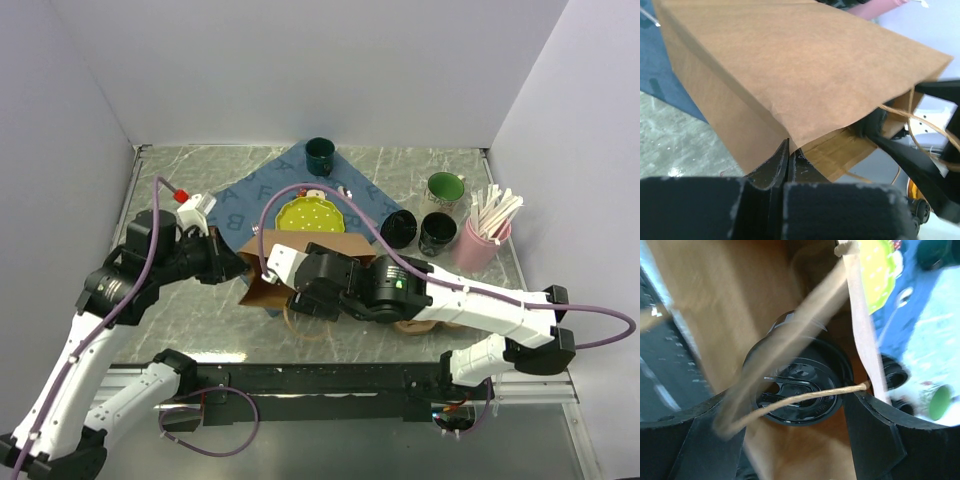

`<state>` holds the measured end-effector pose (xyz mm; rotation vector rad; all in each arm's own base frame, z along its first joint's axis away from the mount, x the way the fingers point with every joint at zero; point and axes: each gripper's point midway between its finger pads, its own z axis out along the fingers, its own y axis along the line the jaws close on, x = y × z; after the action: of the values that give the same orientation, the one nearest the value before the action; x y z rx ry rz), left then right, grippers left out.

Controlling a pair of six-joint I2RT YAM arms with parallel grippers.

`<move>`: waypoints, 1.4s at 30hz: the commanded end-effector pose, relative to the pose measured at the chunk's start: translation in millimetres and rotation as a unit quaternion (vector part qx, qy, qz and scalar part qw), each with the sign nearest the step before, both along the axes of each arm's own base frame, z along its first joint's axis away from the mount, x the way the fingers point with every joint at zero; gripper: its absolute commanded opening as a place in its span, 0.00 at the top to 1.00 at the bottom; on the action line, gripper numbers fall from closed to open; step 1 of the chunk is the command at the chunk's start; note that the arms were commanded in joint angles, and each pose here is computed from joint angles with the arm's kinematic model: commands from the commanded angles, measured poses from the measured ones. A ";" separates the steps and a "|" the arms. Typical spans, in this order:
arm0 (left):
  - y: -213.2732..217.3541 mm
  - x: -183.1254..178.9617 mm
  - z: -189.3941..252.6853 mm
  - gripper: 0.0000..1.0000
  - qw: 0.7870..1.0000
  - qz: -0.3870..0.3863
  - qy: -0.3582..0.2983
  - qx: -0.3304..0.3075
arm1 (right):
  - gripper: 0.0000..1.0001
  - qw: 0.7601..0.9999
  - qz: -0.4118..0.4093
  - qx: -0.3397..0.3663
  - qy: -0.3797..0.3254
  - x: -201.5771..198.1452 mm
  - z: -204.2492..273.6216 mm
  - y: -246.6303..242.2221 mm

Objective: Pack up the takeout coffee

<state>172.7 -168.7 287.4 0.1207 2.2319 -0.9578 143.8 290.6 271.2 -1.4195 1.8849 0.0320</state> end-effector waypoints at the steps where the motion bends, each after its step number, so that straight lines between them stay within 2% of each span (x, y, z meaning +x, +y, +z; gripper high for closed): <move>1: -10.9 -17.9 14.8 0.99 0.998 -0.043 -0.037 -0.040 | 0.57 0.996 0.048 0.008 -0.077 13.9 17.4 14.4; 5: -10.2 -22.4 3.8 0.99 0.998 -0.043 -0.018 -0.038 | 0.57 0.992 0.100 -0.019 -0.072 7.4 1.8 20.1; 10: -7.1 -19.1 -3.4 0.99 0.999 -0.029 -0.002 -0.024 | 0.61 0.979 0.142 -0.023 -0.141 11.5 13.7 18.9; 12: -6.7 -16.8 -8.6 0.99 1.000 -0.022 0.015 -0.017 | 0.60 0.971 0.138 -0.005 -0.193 19.0 33.6 19.4; 15: -4.6 -12.2 -15.7 0.99 0.999 -0.012 0.038 0.002 | 0.60 0.969 0.122 0.017 -0.216 23.3 53.8 15.1; 21: -3.8 -8.1 -4.8 0.99 0.999 -0.003 0.032 0.001 | 0.59 0.975 0.124 0.046 -0.176 10.1 51.5 3.6; 24: -4.9 -7.0 3.8 0.99 1.000 -0.007 0.018 -0.004 | 0.59 0.976 0.150 0.031 -0.157 1.9 33.2 3.3; 32: -10.9 -15.7 31.7 0.99 0.998 -0.033 -0.035 -0.044 | 0.60 0.972 0.196 -0.003 -0.131 -7.9 23.3 14.4; 42: -15.7 -32.8 25.5 0.99 0.994 -0.073 -0.045 -0.064 | 0.60 0.965 0.220 -0.020 -0.144 -0.9 8.1 30.3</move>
<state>145.4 -177.7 305.1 0.1997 2.1584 -1.0870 139.4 306.4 276.1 -1.7508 1.3648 -0.0104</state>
